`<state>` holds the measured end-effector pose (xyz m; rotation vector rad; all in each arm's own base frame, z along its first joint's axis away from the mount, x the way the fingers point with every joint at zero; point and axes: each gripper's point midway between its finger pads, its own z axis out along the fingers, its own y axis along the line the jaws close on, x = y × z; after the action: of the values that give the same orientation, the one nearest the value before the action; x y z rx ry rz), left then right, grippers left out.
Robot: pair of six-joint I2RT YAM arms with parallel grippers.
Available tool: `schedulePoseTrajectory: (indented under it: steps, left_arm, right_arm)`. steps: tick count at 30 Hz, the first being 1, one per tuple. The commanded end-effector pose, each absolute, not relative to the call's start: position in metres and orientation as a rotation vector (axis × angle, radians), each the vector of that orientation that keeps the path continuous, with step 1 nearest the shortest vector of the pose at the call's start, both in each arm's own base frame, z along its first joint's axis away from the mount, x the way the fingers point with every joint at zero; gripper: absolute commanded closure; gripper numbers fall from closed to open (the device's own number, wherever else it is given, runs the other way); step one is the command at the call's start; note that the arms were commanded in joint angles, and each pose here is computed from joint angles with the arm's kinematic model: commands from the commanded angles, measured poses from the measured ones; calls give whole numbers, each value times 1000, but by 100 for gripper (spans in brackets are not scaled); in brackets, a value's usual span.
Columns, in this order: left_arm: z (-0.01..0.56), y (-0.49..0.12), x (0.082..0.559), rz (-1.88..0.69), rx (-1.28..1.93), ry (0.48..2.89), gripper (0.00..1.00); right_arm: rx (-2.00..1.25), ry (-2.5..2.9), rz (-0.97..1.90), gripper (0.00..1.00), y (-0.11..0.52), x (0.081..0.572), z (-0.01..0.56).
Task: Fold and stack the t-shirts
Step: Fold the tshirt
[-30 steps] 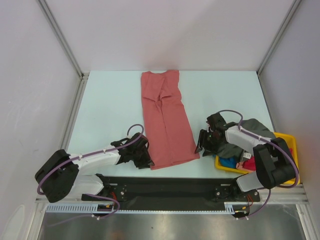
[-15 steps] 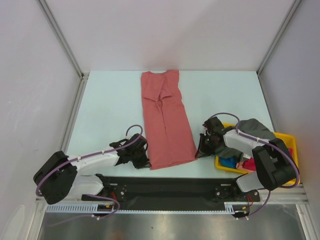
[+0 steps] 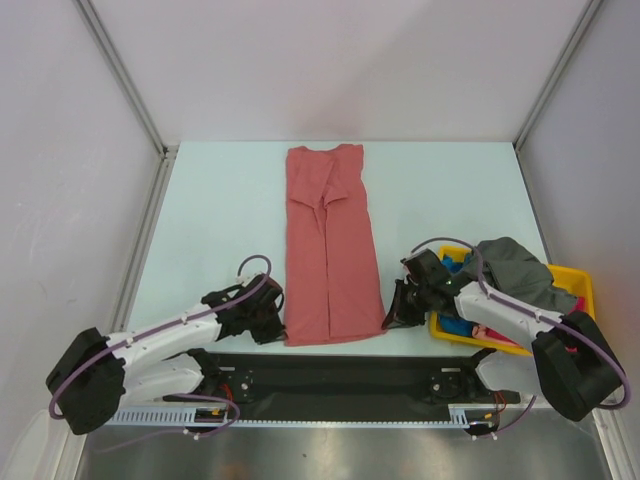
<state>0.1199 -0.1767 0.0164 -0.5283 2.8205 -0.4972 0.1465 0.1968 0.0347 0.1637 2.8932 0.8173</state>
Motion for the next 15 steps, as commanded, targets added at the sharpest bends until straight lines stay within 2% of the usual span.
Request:
schedulePoseTrajectory:
  steps: [1,6,9,11,12,13,15]
  left_arm:
    - [31,-171,129,-457,-460,2784,100]
    - [68,-181,172,-434,-435,2758,100]
    - [85,-177,216,-467,-480,2690,100]
    - [103,-170,250,-488,-502,2644,100]
    - [105,-170,263,-485,-500,2643,100]
    - [94,-164,277,-442,-486,2675,100]
    - [107,-172,308,-467,-450,2666,100]
  right_arm:
    - [201,2855,843,100,202,153,52]
    - [190,2792,825,100,204,210,81]
    - [180,2735,847,100,205,252,101]
    - [160,2759,825,100,207,273,93]
    - [151,2711,815,100,209,300,108]
    - [160,2752,795,100,211,308,96]
    - [141,2720,806,100,215,337,106]
